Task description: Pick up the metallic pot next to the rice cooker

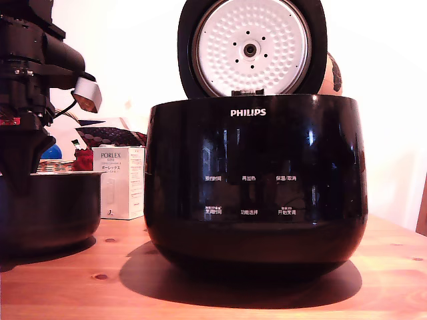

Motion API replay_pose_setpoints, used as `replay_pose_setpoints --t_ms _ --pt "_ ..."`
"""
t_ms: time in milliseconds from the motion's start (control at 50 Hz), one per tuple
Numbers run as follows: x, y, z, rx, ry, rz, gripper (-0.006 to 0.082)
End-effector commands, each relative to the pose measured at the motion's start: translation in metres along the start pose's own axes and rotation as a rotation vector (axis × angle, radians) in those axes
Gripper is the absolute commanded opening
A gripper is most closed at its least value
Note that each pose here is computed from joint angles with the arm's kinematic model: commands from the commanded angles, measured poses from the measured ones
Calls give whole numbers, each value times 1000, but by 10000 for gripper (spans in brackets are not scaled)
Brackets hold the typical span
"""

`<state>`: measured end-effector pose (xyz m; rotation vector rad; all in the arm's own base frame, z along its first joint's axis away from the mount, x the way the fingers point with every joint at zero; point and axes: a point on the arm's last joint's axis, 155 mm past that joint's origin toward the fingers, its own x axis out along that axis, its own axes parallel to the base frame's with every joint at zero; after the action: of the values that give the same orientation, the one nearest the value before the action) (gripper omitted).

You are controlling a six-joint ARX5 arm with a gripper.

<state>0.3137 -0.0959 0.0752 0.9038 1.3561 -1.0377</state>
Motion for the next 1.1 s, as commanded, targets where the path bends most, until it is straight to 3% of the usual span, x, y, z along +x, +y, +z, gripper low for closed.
replay_pose_setpoints --t_ms 0,660,1080 --pt "1 -5 -1 -2 13 -4 -24" --pt "-63 -8 -22 -27 29 218 -24" --pt "-98 -44 -15 -12 -12 290 -24"
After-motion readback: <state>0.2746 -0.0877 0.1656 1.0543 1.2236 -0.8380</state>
